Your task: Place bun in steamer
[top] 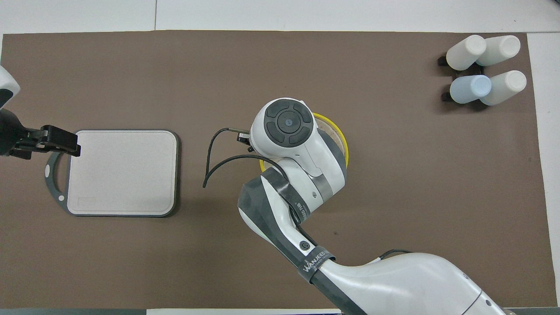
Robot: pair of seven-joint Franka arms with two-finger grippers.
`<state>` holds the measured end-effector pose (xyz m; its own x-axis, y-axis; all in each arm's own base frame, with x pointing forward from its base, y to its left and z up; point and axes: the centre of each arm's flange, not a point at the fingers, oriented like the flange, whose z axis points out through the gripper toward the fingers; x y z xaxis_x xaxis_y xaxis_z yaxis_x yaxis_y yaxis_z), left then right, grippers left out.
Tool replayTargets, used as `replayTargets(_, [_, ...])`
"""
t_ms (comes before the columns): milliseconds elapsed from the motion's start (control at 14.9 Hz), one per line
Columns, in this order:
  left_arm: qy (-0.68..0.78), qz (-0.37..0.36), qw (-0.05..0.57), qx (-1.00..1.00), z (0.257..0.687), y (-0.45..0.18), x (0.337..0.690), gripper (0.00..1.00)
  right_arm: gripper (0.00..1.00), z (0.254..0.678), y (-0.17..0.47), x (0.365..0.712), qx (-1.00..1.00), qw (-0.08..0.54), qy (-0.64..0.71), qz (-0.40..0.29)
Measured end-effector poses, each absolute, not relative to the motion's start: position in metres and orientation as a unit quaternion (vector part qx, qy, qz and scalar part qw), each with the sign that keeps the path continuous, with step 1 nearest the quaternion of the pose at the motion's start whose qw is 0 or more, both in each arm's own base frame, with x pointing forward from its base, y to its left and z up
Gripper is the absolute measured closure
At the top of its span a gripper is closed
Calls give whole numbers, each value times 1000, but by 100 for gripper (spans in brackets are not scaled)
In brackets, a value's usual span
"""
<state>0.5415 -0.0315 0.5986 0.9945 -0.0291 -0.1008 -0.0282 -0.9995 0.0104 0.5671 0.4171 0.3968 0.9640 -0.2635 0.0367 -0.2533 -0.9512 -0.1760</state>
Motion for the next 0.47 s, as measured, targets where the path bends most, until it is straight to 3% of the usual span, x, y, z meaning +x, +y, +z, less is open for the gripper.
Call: replayTargets(469, [-14, -51, 4, 999, 598, -31, 541, 0, 91, 395, 418, 567, -988, 85, 129, -30])
